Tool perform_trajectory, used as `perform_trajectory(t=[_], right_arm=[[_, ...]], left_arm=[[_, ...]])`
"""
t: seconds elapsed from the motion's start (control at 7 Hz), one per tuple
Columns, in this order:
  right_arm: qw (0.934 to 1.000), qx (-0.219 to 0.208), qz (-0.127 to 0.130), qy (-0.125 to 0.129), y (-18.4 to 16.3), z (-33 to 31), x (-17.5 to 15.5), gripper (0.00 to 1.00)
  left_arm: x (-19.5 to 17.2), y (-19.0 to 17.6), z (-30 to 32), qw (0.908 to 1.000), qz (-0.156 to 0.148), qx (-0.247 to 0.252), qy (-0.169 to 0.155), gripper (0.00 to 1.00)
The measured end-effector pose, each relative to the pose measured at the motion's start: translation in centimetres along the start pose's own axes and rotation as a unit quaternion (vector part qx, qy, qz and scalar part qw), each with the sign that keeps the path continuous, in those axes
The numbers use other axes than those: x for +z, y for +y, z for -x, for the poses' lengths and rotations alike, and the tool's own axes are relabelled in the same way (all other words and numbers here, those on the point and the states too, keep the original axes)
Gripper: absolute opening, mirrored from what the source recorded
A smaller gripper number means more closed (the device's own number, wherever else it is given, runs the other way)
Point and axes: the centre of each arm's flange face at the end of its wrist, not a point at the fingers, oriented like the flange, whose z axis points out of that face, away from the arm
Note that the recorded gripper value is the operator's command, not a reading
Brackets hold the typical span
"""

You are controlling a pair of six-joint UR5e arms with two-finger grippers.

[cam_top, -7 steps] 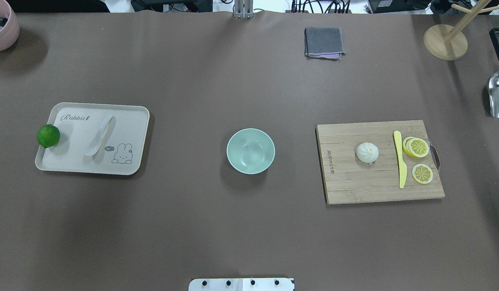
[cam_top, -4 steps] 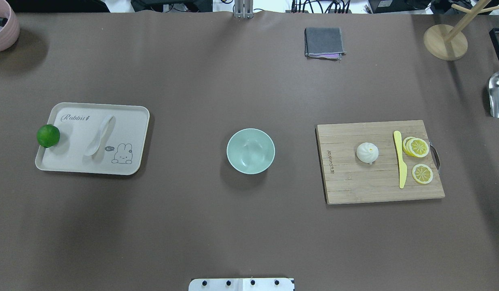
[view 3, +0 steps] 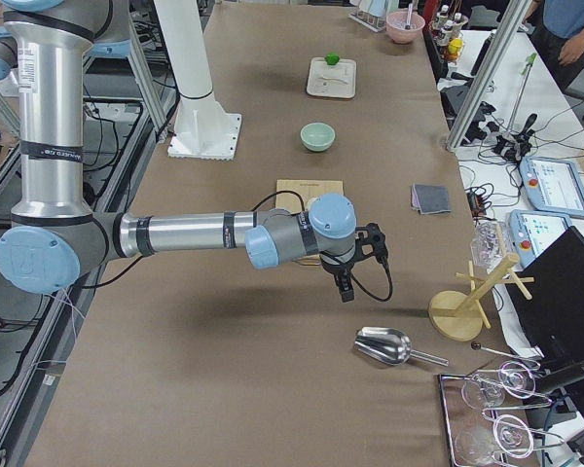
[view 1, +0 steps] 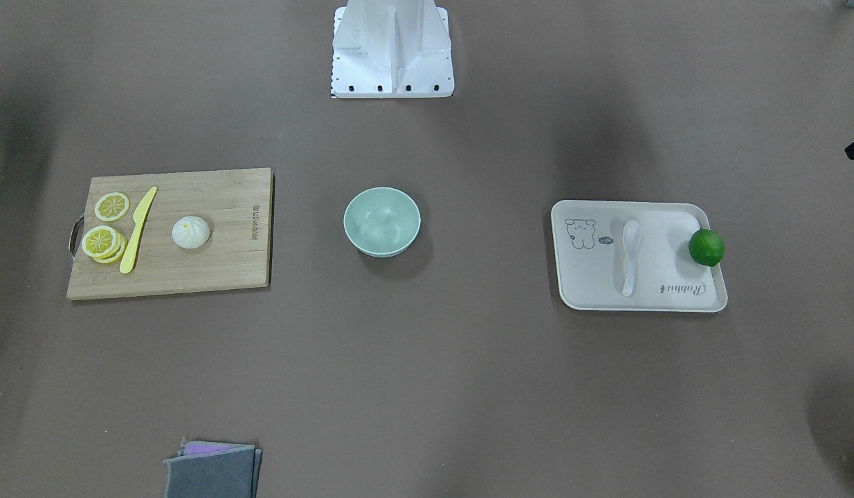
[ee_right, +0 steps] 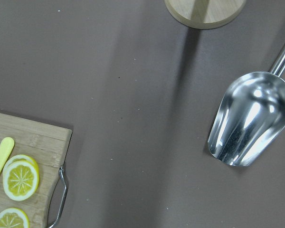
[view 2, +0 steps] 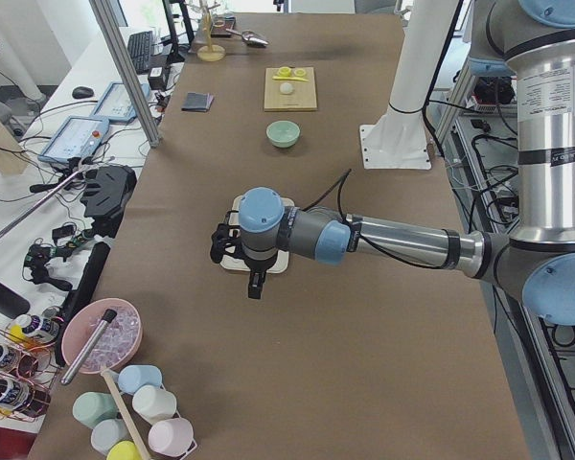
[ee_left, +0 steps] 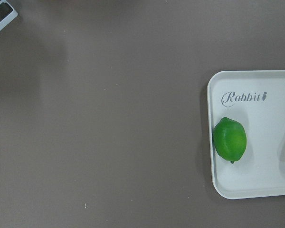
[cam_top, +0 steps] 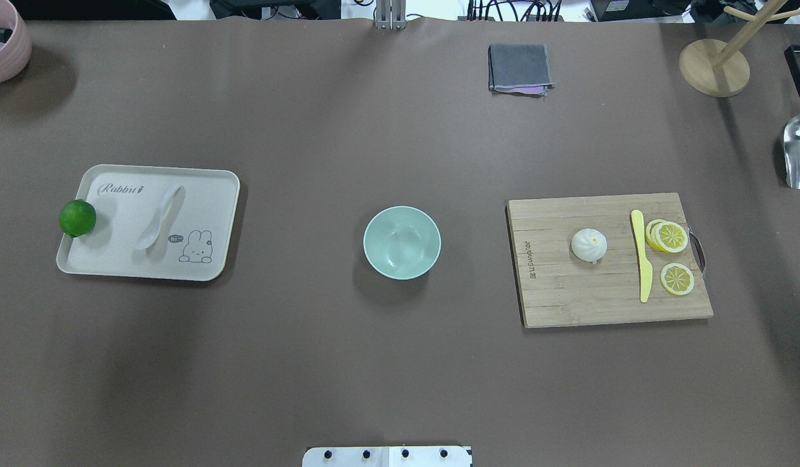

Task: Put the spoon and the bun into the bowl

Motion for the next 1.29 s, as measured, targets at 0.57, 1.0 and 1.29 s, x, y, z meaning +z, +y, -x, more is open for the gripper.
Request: perform_trajectory(t=[0.57, 1.0, 1.29], right_arm=[[0.9995, -0.024, 0.007, -0.018, -0.8, 3.3, 0.9, 1.0], [0.9991, 0.006, 0.014, -0.038, -3.2, 10.5, 1.9, 1.0], [0.9985, 0.013, 0.024, -0.047, -3.9, 15.1, 3.3, 1.0]], left_arm=[[2.3, -1.8, -4.6, 0.9988, -0.007, 0.037, 0.03, 0.97], [8.5, -6.2, -12.5, 0.9957, 0.013, 0.091, 0.003, 0.97], [14.3, -9.1, -19.2, 0.9929, 0.034, 0.114, -0.001, 0.93]])
